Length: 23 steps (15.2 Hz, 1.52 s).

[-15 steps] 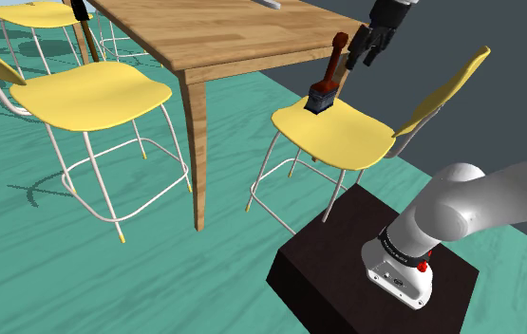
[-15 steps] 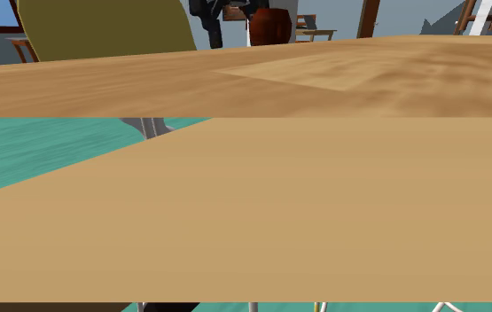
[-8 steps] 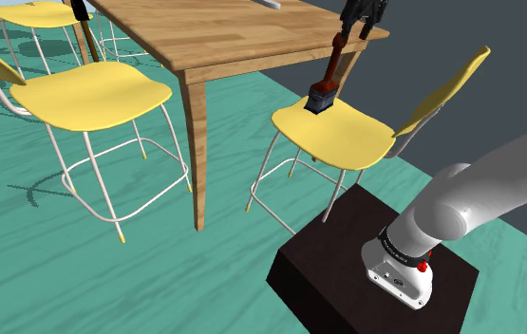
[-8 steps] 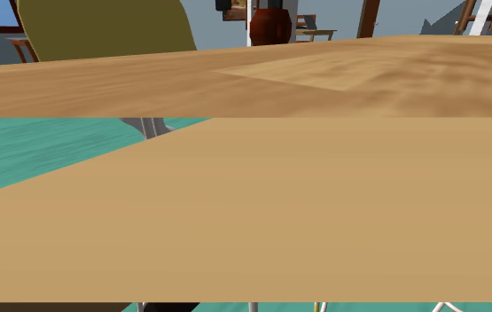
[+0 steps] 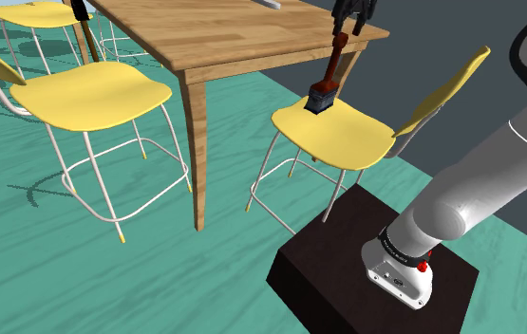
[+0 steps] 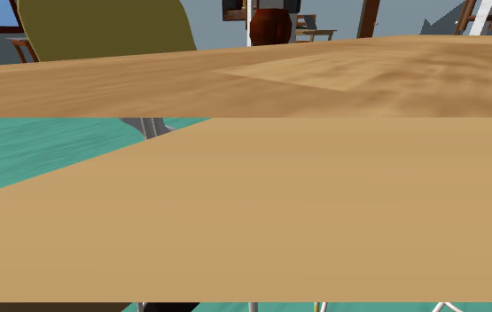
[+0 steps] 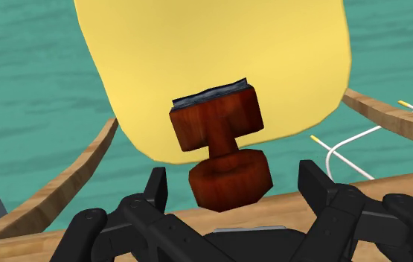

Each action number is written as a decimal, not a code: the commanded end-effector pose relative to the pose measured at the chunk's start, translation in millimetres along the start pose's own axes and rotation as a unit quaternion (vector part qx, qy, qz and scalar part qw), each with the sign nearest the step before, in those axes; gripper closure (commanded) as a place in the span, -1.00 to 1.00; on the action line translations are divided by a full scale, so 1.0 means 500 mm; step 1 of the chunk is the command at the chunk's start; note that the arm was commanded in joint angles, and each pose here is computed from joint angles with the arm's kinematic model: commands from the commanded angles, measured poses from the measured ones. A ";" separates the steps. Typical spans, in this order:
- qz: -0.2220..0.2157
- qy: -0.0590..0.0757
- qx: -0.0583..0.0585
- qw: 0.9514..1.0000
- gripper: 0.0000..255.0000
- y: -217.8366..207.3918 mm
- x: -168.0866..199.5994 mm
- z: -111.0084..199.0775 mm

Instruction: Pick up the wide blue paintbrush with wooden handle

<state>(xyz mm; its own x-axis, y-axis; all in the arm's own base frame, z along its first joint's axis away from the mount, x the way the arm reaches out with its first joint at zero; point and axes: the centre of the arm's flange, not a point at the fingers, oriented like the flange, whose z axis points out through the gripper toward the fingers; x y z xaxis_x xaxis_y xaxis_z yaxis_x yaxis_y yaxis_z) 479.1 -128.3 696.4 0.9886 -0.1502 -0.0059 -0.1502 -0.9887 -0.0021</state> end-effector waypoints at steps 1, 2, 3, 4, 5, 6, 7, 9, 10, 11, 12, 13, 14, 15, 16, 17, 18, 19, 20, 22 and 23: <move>0.000 0.000 0.000 1.000 -1.00 0.002 0.001 0.021; 0.000 0.000 0.000 1.000 -1.00 0.002 0.001 0.032; 0.000 0.000 0.000 1.000 -1.00 0.002 0.002 0.038; 0.000 0.000 0.000 1.000 -1.00 0.002 0.001 0.038; 0.000 0.000 0.000 1.000 -1.00 0.002 0.001 0.038; 0.000 0.000 0.000 1.000 1.00 0.002 0.002 0.038; 0.000 0.000 0.000 1.000 1.00 0.002 0.002 0.038; 0.000 0.000 0.000 1.000 1.00 0.002 0.001 0.038; 0.000 0.000 0.000 1.000 1.00 0.002 0.001 0.038; 0.000 0.000 0.000 1.000 1.00 0.002 0.001 0.038; 0.000 0.000 0.000 1.000 1.00 0.002 0.001 0.039; 0.000 0.000 0.000 1.000 1.00 0.003 0.001 0.039; 0.000 0.000 0.000 1.000 1.00 0.003 0.001 0.039; 0.000 0.000 0.000 1.000 1.00 0.002 0.002 0.038; 0.000 0.000 0.000 1.000 1.00 0.002 0.001 0.028; 0.000 0.000 0.000 1.000 1.00 0.002 0.001 0.017; 0.000 0.000 0.000 1.000 1.00 0.002 0.001 0.006; 0.000 0.000 0.000 1.000 1.00 0.001 0.001 -0.004; 0.000 0.000 0.000 1.000 1.00 0.001 0.001 -0.015; 0.000 0.000 0.000 1.000 1.00 0.001 0.001 -0.036; 0.000 0.000 0.000 1.000 1.00 0.001 0.001 -0.046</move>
<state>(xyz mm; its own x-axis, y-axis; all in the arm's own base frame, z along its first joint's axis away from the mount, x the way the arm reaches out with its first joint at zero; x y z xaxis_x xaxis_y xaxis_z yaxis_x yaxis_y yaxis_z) 480.2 -128.7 713.3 0.9886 -0.1504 -0.0063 -0.1504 -0.9886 -0.0020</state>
